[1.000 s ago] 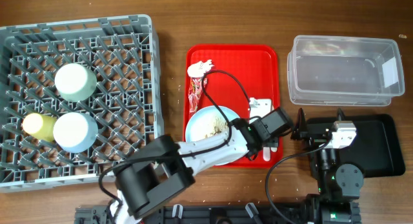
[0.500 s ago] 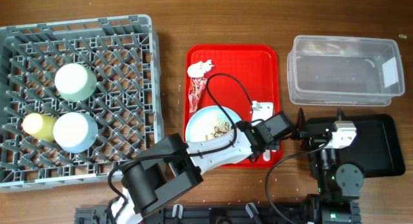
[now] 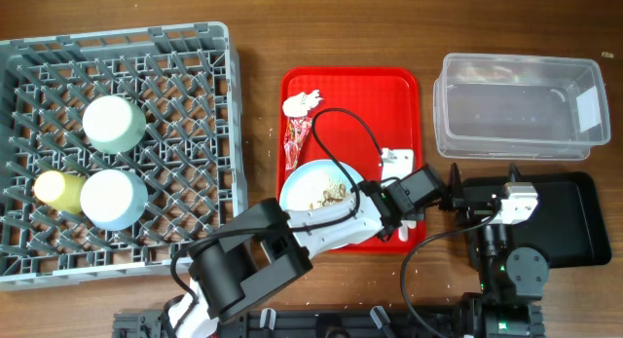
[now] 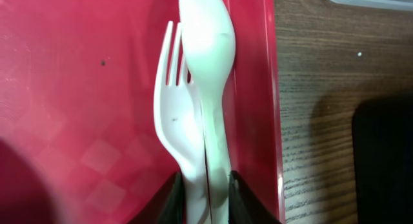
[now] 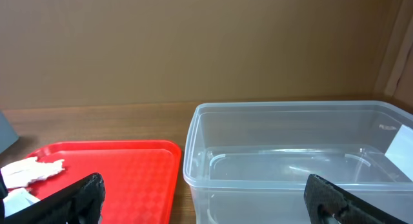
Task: Sort waste into correct bins and load items into the dishwasher rack
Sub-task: 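Carry the white fork to the rack and drop it in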
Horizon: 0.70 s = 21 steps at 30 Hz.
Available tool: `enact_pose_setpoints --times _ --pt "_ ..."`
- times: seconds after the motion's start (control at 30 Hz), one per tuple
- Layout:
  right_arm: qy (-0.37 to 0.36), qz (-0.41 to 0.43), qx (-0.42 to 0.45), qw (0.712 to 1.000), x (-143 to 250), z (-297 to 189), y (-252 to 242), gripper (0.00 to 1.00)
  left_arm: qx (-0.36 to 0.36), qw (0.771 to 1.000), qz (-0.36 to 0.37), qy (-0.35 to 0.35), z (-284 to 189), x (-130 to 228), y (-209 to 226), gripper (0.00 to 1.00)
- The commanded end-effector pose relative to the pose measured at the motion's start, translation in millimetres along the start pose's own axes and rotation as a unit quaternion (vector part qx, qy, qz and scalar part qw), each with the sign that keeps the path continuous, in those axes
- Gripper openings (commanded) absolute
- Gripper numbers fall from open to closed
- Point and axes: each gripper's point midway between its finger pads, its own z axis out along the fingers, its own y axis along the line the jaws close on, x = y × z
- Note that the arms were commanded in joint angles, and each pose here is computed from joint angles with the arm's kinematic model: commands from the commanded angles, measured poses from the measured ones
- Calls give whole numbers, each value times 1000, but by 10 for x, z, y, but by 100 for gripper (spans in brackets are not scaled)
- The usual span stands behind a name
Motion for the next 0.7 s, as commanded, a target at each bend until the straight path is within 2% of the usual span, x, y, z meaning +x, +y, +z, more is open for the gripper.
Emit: enact_pose_setpoints --times 0.0,0.07,0.27,0.37,0.67 --pt "-3 6 4 1000 -10 -2 -16 100 -38 999 -2 10 151 68 254 19" --pt "-3 6 4 1000 -10 -2 -16 100 -33 999 -4 6 110 33 225 15" --pt "-3 6 4 1000 -10 -2 -16 100 -39 999 -3 10 95 50 254 14" --pt "-3 6 4 1000 -10 -2 -16 100 -37 999 -3 9 79 37 243 5" --pt "-3 6 4 1000 -10 -2 -16 100 -25 1000 -5 1 -104 -45 162 6"
